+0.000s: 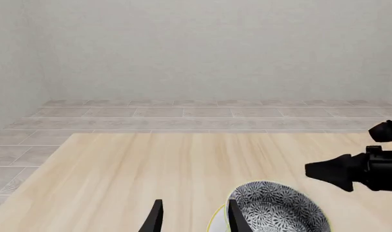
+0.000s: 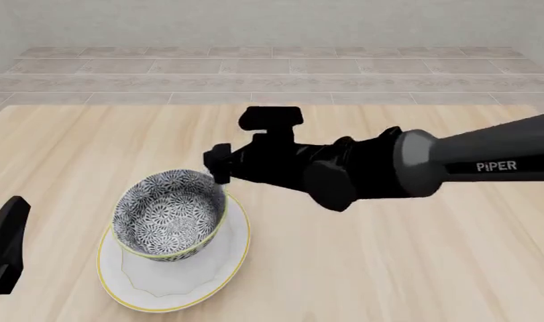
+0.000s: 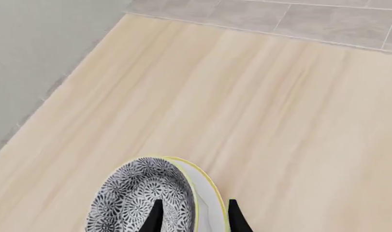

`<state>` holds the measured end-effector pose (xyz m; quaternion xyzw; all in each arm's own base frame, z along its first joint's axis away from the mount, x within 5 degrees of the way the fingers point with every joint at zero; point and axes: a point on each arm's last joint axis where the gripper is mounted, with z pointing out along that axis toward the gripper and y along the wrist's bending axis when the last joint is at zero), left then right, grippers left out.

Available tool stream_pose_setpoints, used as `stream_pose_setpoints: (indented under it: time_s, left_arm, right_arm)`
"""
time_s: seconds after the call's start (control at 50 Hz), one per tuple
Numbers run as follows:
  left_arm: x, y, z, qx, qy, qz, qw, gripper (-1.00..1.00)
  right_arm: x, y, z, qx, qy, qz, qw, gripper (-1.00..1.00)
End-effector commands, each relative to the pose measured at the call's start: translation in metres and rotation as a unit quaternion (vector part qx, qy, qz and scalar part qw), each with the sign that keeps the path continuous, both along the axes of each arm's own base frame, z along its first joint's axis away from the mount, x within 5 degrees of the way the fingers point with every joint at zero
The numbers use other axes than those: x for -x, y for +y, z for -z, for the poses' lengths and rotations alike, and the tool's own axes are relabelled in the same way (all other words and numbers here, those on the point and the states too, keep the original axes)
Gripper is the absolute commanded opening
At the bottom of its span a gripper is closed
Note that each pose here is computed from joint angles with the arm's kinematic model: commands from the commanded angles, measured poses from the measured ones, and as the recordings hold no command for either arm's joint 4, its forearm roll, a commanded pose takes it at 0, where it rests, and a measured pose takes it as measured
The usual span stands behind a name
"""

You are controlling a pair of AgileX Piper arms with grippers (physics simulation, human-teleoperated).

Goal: Put the bowl on the plate.

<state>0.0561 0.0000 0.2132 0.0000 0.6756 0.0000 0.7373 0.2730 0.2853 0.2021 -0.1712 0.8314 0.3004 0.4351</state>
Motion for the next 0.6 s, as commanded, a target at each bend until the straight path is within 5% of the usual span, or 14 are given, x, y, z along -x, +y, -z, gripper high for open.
stream_pose_setpoints:
  time_s: [0.02,0.36,0.58,0.6]
  left_arm:
    - [0.000,0.000,0.000,0.000,0.000,0.000,1.0000,1.00]
    - [0.000,0.000,0.000,0.000,0.000,0.000,1.0000,1.00]
    - [0.000,0.000,0.000,0.000,0.000,0.000,1.0000,1.00]
    - [0.000,0.000,0.000,0.000,0.000,0.000,1.0000,1.00]
  right_arm:
    - [0.008,-0.029,-0.062,-0.015,-0.066,0.004,0.9977,1.00]
    - [0.059,-0.109,-0.155,-0.033,-0.186,0.026,0.9816,1.00]
    - [0.151,-0.204,-0.226,-0.070,-0.325,0.079,0.9398,1.00]
    - [0.151,-0.204,-0.226,-0.070,-0.325,0.079,0.9398,1.00]
